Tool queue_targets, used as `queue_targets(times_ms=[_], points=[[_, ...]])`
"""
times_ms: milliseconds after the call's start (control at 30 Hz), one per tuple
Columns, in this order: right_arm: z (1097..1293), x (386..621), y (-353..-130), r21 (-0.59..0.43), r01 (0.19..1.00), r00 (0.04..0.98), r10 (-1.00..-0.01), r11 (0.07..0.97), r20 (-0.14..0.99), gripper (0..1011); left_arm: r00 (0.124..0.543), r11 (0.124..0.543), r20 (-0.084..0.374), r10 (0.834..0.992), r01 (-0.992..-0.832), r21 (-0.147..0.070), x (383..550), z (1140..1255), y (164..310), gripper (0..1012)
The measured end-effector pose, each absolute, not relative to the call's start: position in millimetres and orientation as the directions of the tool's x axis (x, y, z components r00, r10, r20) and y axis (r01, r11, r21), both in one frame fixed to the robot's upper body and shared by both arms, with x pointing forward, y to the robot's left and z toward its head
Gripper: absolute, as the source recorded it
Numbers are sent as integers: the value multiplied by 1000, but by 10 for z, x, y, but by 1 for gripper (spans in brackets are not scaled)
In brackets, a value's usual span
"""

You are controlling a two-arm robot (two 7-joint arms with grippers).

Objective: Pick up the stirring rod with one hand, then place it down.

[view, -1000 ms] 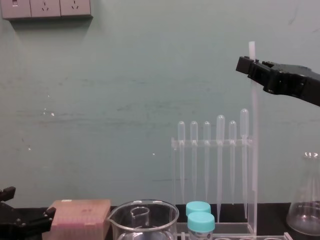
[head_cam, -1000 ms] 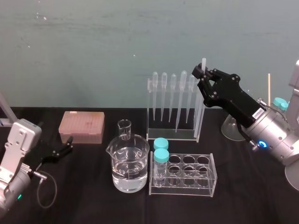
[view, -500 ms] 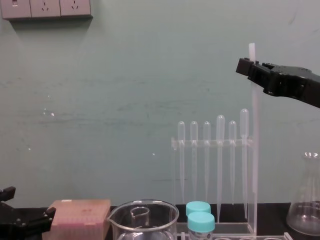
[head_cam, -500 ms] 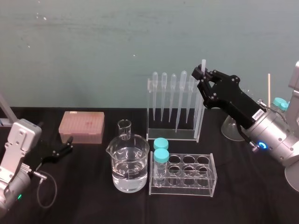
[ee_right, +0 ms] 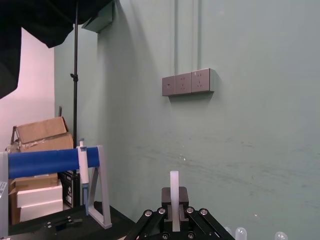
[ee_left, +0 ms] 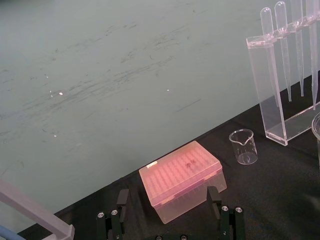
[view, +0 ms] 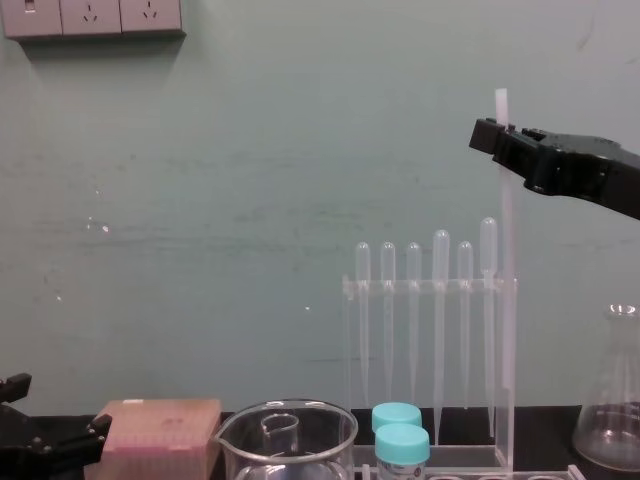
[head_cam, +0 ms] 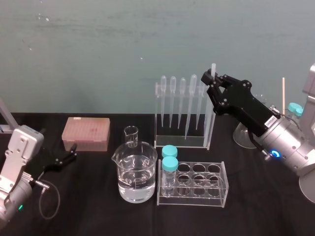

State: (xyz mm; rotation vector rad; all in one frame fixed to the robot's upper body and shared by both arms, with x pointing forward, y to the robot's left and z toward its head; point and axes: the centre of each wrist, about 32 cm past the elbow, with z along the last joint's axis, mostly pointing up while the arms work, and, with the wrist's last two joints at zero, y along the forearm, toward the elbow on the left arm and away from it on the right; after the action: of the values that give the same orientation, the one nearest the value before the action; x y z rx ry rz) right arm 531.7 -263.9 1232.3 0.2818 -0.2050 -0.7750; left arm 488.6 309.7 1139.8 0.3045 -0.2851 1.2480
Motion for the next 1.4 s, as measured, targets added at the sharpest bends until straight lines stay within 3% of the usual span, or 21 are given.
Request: queue_targets(times_ms=[233, 767, 1400], points=[[12237, 5324, -2629, 311, 656, 705, -706, 688, 74, 67, 292, 287, 374, 880, -955, 70, 4886, 11398, 3097, 1000], [11808, 5343, -2577, 269, 663, 707, -703, 698, 83, 67, 292, 287, 374, 880, -955, 70, 4886, 11398, 3097, 1000], [11521, 5397, -2487, 208, 688, 700, -711, 696, 64, 67, 292, 287, 374, 880, -955, 70, 4886, 11398, 3097, 1000]])
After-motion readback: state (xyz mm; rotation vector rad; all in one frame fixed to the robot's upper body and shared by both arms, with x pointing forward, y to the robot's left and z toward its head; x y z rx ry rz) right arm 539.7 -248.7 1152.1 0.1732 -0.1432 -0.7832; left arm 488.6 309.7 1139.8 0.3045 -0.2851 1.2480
